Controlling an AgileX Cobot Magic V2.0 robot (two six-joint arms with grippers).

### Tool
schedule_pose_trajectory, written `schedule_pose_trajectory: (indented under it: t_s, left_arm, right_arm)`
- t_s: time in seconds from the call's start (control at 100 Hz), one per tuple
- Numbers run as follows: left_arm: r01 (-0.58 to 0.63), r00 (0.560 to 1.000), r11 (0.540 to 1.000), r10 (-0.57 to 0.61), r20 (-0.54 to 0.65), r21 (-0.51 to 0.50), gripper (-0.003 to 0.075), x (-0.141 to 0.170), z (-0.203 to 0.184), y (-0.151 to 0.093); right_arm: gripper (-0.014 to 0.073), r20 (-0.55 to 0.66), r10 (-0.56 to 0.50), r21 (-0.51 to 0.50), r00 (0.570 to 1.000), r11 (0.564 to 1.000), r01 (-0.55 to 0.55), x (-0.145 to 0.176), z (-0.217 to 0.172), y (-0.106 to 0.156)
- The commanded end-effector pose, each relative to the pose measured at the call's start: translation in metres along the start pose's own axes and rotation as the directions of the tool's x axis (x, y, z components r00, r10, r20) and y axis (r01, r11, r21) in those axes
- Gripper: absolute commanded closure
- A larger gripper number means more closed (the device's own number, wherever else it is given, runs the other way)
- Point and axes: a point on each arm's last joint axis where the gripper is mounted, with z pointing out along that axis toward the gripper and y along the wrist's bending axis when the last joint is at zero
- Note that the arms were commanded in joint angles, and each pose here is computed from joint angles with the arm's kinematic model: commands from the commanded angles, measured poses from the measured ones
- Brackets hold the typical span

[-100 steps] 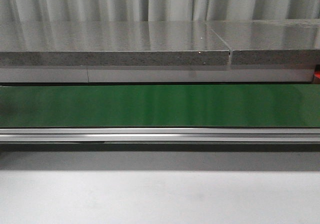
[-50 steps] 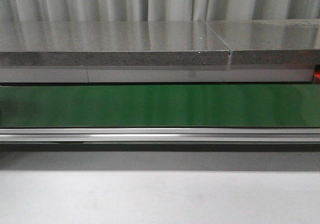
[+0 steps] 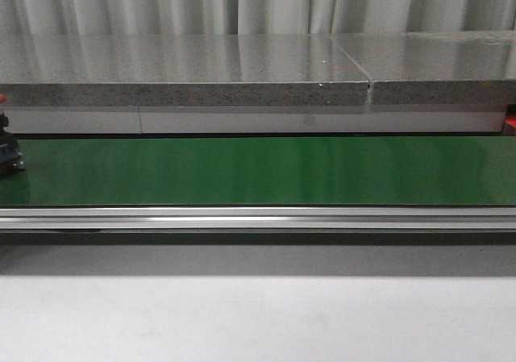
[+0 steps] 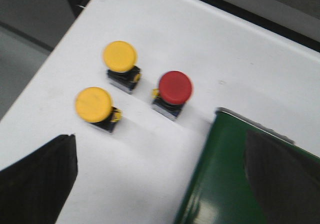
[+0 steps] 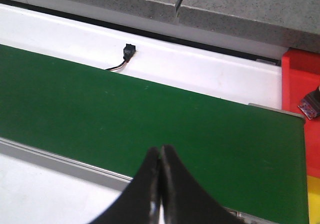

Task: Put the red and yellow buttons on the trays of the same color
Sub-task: 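Set the red button on the belt start and open the left gripper, then grasp a yellow-capped button with the left gripper and lift it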

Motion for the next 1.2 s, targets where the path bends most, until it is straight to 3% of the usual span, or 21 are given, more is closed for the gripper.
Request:
schedule_pose_trajectory:
  t_s: [0.0, 0.14, 0.79, 1.19]
  left_arm:
    - [0.046, 0.994, 0.999, -0.044, 0.104, -0.017, 0.0059, -0.017, -0.014, 0.016]
    - [0.083, 0.993, 0.995, -0.078, 0.088, -0.053, 0.0059, -0.017, 0.0, 0.031]
    - [0.042, 0.999, 0.996, -0.042, -0.002, -0.08, 0.0059, -0.031, 0.09, 0.031]
    - [-0.001, 0.998, 0.996, -0.005, -0.067, -0.095, 0.0059, -0.016, 0.133, 0.033]
  right_arm:
    - [0.0663, 0.077, -0.004, 0.023, 0.997, 1.0, 0.002, -0.011, -0.005, -0.001]
    - [0.0663, 0.077, -0.004, 0.023, 0.997, 1.0, 0.002, -0.011, -0.005, -0.001]
    - [0.0663, 0.077, -0.004, 0.023, 0.997, 1.0, 0.002, -0.011, -0.005, -0.001]
    - [0.0663, 0.077, -0.004, 0.023, 0.997, 1.0, 0.002, -0.011, -0.005, -0.001]
